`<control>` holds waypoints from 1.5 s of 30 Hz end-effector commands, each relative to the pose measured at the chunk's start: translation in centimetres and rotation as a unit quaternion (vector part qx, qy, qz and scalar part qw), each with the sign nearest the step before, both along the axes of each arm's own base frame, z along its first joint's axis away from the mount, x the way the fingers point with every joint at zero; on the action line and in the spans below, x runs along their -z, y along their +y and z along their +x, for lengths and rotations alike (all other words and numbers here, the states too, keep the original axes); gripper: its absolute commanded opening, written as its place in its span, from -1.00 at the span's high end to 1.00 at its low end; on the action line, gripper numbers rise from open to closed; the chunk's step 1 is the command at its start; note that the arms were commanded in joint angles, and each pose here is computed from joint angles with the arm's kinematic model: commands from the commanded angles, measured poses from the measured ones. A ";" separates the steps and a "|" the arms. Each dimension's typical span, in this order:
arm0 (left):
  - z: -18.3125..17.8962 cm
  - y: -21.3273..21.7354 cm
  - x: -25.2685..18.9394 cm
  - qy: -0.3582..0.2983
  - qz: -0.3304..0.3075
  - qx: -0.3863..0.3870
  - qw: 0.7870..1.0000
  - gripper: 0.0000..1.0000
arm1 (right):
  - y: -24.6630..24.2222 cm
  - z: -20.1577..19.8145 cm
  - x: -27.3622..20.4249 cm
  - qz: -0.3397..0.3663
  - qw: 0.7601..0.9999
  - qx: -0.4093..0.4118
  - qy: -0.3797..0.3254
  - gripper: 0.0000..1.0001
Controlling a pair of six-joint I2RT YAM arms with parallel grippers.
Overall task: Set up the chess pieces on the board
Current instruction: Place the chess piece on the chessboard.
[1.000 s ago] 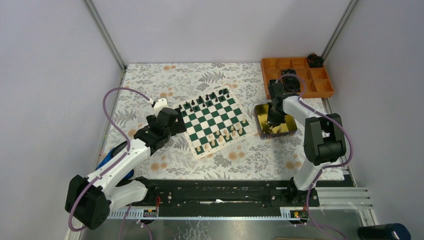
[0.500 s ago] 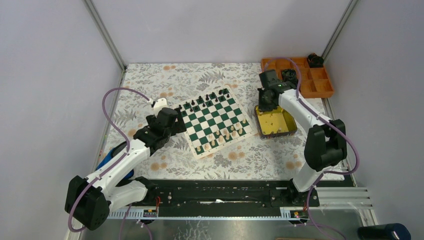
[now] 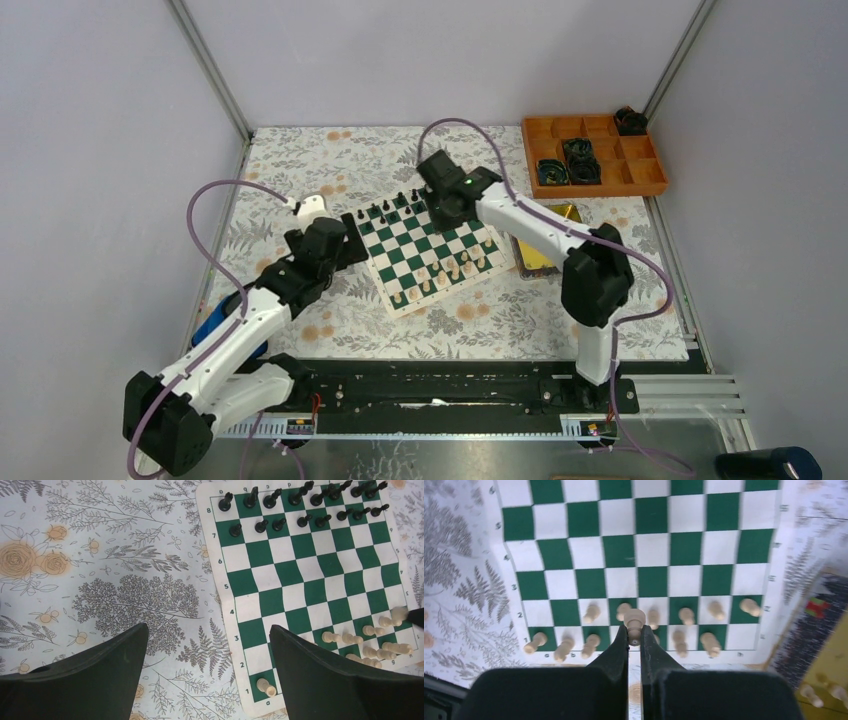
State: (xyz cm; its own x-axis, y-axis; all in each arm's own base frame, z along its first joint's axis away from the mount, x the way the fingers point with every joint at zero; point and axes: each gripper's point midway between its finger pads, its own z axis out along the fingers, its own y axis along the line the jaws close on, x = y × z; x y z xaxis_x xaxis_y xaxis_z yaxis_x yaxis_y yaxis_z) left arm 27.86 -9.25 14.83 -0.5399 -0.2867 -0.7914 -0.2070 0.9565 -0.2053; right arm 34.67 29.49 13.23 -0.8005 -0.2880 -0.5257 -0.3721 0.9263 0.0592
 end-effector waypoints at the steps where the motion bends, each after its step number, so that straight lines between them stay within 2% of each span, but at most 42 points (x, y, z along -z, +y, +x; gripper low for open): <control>1: 0.0 1.1 -1.1 -0.029 -0.002 -0.030 0.999 -0.98 | 3.7 -2.0 0.2 -0.009 0.999 -0.046 0.004 1.00; 12: -0.4 2.1 -2.7 -0.062 -0.010 -0.051 0.997 -0.98 | 9.0 -6.0 3.5 -0.037 0.992 -0.113 0.032 1.00; 30: -0.4 1.9 -2.5 -0.059 -0.011 -0.047 0.997 -0.98 | 9.1 -7.7 8.2 -0.061 0.987 -0.128 0.072 1.00; 45: -0.3 1.8 -2.3 -0.055 -0.009 -0.044 0.997 -0.98 | 9.6 -8.0 9.9 -0.062 0.985 -0.137 0.085 1.00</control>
State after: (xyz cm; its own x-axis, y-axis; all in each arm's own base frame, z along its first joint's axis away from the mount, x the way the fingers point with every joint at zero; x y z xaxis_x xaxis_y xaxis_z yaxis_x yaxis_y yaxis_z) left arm 27.39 -7.61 17.23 -0.4333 -0.3403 -0.8346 -0.2518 0.9348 -0.2504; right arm 27.16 38.19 3.78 -0.7667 -0.5449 -0.3395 -0.5829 0.8124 0.0125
